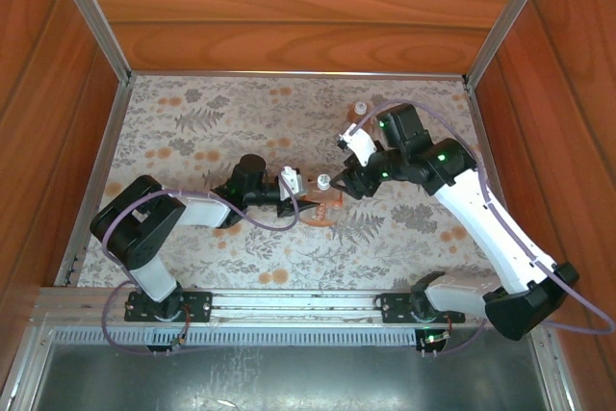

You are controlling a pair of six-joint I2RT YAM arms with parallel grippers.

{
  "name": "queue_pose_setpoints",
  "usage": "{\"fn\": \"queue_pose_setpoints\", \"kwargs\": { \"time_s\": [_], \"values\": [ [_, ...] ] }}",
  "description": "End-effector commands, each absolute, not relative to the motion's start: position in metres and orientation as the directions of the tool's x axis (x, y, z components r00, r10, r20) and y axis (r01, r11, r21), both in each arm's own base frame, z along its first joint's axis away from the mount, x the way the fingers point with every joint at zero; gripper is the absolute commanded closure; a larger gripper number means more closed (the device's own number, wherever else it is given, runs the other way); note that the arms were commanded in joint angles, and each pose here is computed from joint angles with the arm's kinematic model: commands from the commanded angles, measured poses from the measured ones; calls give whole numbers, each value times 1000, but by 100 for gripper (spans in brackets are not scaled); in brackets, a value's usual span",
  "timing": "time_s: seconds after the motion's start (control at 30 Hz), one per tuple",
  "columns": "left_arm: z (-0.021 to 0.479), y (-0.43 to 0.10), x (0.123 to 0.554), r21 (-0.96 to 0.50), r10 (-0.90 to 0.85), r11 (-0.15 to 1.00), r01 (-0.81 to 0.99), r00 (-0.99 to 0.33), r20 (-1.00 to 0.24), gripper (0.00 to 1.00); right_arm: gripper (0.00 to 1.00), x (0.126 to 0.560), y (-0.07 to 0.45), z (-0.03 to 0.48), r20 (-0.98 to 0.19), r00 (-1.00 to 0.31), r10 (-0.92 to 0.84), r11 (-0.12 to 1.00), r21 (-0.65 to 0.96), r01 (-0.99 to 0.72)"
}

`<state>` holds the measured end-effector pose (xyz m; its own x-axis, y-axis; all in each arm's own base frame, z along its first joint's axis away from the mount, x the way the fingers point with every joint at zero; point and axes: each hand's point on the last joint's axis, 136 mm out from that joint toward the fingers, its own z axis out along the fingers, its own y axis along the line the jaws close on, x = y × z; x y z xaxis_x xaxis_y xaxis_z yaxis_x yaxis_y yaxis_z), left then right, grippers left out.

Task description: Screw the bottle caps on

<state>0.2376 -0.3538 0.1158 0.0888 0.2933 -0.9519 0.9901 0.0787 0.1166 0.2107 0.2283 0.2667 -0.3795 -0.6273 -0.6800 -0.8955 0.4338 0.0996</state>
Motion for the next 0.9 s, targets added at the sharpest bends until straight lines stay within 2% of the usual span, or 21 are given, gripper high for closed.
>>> {"fn": "queue_pose_setpoints", "kwargs": {
  "time_s": [0.0,0.1,0.3,0.53,0.87],
  "values": [
    [63,-338,196,-102,433,-19,995,-83,-897,48,30,184,225,266,-661,-164,-732,199,22,-980],
    [60,-338,192,-122,441,-42,992,-92,-893,48,28,175,227,270,-663,-46,-748,75,-15,-997],
    [56,-338,190,-143,454,-53,988,-104,-885,48,33,178,234,266,-624,61,-779,-49,-37,-998],
    [53,-339,190,-159,458,-59,986,-115,-882,48,38,190,248,257,-586,100,-804,-112,-17,-994],
    [55,-340,188,-176,453,-69,982,-127,-883,48,44,200,258,239,-566,101,-818,-137,22,-990]
  ]
}}
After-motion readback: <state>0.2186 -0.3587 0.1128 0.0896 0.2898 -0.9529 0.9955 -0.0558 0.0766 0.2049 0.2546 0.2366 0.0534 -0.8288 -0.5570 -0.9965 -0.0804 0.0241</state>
